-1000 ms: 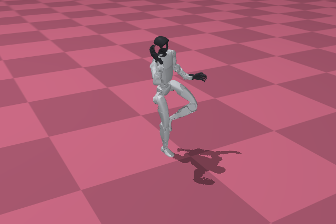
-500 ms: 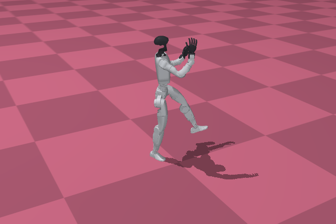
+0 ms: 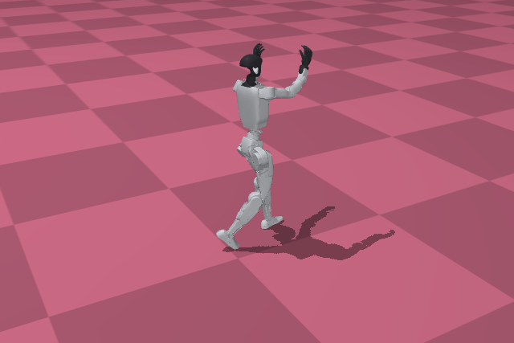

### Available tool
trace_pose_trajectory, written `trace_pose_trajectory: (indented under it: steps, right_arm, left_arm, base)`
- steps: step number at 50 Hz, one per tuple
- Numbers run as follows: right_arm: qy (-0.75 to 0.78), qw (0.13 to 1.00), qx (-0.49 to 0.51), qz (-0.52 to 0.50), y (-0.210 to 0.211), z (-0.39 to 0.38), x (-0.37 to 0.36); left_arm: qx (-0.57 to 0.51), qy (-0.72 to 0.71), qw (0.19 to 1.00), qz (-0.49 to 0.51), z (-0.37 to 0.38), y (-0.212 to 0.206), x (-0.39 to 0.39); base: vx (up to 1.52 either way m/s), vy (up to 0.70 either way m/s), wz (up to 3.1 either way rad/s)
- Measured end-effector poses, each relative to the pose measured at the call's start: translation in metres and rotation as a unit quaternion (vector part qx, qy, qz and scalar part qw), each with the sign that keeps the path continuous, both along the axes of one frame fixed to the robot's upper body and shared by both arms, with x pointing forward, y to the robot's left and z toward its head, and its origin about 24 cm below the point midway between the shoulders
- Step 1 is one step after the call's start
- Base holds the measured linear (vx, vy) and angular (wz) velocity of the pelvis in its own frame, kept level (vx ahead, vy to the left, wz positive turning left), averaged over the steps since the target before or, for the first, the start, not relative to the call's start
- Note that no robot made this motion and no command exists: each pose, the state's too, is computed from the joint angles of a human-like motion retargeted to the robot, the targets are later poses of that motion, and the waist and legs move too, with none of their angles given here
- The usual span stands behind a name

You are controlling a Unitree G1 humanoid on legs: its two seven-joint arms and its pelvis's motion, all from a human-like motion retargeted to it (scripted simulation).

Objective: Kungfu

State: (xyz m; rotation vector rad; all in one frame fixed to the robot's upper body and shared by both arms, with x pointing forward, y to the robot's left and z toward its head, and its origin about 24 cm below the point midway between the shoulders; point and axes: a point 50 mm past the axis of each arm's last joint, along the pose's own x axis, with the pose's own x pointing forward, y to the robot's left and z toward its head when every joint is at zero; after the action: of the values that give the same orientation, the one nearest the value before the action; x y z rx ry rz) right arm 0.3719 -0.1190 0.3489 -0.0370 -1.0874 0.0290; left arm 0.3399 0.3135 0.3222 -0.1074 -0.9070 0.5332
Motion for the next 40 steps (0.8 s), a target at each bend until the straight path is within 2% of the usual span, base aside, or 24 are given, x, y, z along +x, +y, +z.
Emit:
trace_pose_trajectory:
  steps: [3,7,10,14,15,17,18,20,23,25,28,32,35,40]
  right_arm:
    - [0.014,0.998,0.028,-0.046,-0.015,-0.016,0.003]
    - [0.082,0.992,0.005,-0.1,-0.034,-0.064,0.01]
    - [0.191,0.972,-0.023,-0.132,-0.048,-0.13,0.015]
    - [0.417,0.891,-0.085,-0.155,-0.058,-0.273,-0.01]
    - [0.489,0.851,-0.106,-0.158,-0.061,-0.315,-0.027]
    - [0.668,0.709,-0.157,-0.165,-0.07,-0.406,-0.082]
    - [0.751,0.612,-0.19,-0.157,-0.077,-0.445,-0.121]
    - [0.885,0.37,-0.26,-0.11,-0.097,-0.499,-0.222]
    - [0.952,-0.026,-0.306,-0.003,-0.139,-0.503,-0.38]
    - [0.933,-0.204,-0.294,0.047,-0.149,-0.479,-0.483]
    - [0.908,-0.312,-0.271,0.071,-0.141,-0.43,-0.596]
    - [0.909,-0.357,-0.192,0.1,-0.108,-0.366,-0.686]
    - [0.906,-0.403,-0.096,0.082,-0.094,-0.326,-0.718]
    - [0.908,-0.413,0.058,-0.022,-0.076,-0.32,-0.722]
  left_arm:
    - [0.022,0.014,1.0,-0.014,-0.001,-0.01,0.009]
    - [0.05,0.098,0.994,-0.023,-0.038,-0.025,0.027]
    - [0.053,0.195,0.978,-0.055,-0.1,-0.036,0.036]
    - [0.048,0.402,0.906,-0.122,-0.241,-0.058,0.022]
    - [0.045,0.469,0.87,-0.142,-0.281,-0.068,0.009]
    - [0.04,0.612,0.762,-0.209,-0.355,-0.09,-0.029]
    - [0.032,0.666,0.7,-0.256,-0.382,-0.098,-0.051]
    - [0.003,0.711,0.626,-0.319,-0.414,-0.116,-0.085]
    - [-0.038,0.674,0.642,-0.362,-0.427,-0.187,-0.1]
    - [-0.056,0.638,0.653,-0.404,-0.425,-0.232,-0.11]
    - [-0.047,0.617,0.626,-0.475,-0.422,-0.258,-0.114]
    - [0.099,0.598,0.557,-0.568,-0.411,-0.266,-0.106]
    - [0.194,0.615,0.491,-0.585,-0.415,-0.263,-0.11]
    - [0.205,0.618,0.508,-0.564,-0.415,-0.249,-0.107]
  base:
    - [0.61,0.39,1.45]
    - [0.48,0.22,1.44]
    - [0.3,-0.05,1.24]
    - [0.23,-0.07,0.67]
    - [0.12,-0.01,0.73]
    - [0.03,-0.02,1.09]
    - [0.0,-0.02,1.22]
    - [0.06,0.02,1.03]
    - [0.04,0.06,0.62]
    - [0.22,-0.05,0.38]
    - [0.25,-0.13,0.15]
    - [0.16,-0.19,0.57]
    - [0.11,-0.16,0.09]
    - [0.1,-0.14,-0.59]
